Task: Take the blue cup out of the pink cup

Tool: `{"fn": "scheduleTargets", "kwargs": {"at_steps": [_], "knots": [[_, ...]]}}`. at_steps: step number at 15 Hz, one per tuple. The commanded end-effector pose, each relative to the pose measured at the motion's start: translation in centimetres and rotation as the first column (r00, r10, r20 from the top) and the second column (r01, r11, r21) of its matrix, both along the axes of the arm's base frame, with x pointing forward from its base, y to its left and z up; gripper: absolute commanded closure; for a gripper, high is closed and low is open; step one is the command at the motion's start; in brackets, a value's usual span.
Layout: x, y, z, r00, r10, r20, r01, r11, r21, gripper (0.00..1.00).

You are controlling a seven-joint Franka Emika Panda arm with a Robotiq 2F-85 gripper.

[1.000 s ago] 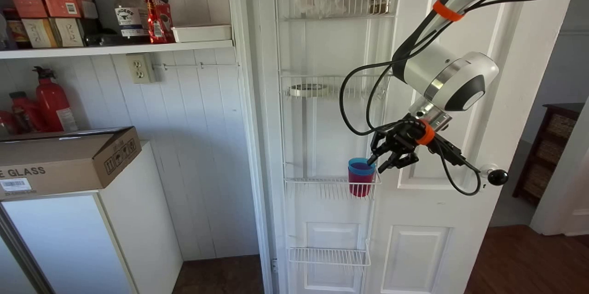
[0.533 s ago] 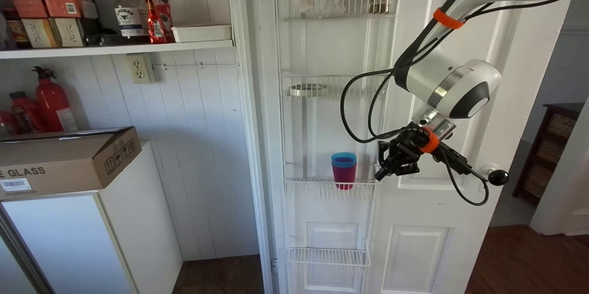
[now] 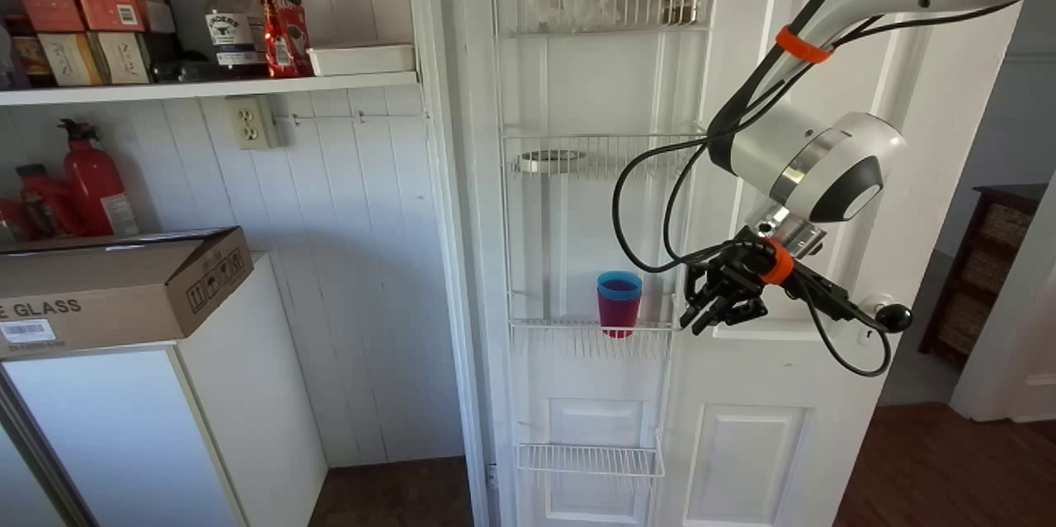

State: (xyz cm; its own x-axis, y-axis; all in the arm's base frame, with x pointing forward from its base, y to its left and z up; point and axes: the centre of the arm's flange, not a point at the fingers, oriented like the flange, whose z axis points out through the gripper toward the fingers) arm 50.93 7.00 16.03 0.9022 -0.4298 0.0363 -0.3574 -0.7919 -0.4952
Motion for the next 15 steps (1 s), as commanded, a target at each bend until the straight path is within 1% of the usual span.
{"fn": "scheduleTargets", "kwargs": {"at_steps": [1, 6, 8, 10, 12, 13, 14, 15], "knots": [[0.3, 0.6, 1.4, 0.995, -0.022, 0.100, 0.025, 0.999, -0.028, 0.46], [0.6, 1.4, 1.8, 0.980, -0.004, 0.197, 0.013, 0.999, -0.045, 0.12], [0.2, 1.2, 2.6, 0.967, 0.029, 0.253, -0.015, 0.998, -0.059, 0.01], [-0.2, 0.8, 3.6, 0.950, 0.081, 0.303, -0.054, 0.994, -0.095, 0.00], [-0.4, 0.8, 4.4, 0.924, 0.133, 0.358, -0.097, 0.988, -0.116, 0.00], [-0.5, 1.0, 4.3, 0.908, 0.160, 0.387, -0.124, 0.986, -0.115, 0.00], [-0.5, 1.3, 4.2, 0.894, 0.172, 0.413, -0.144, 0.985, -0.099, 0.00], [-0.6, 1.9, 4.0, 0.877, 0.204, 0.434, -0.191, 0.979, -0.076, 0.00]]}}
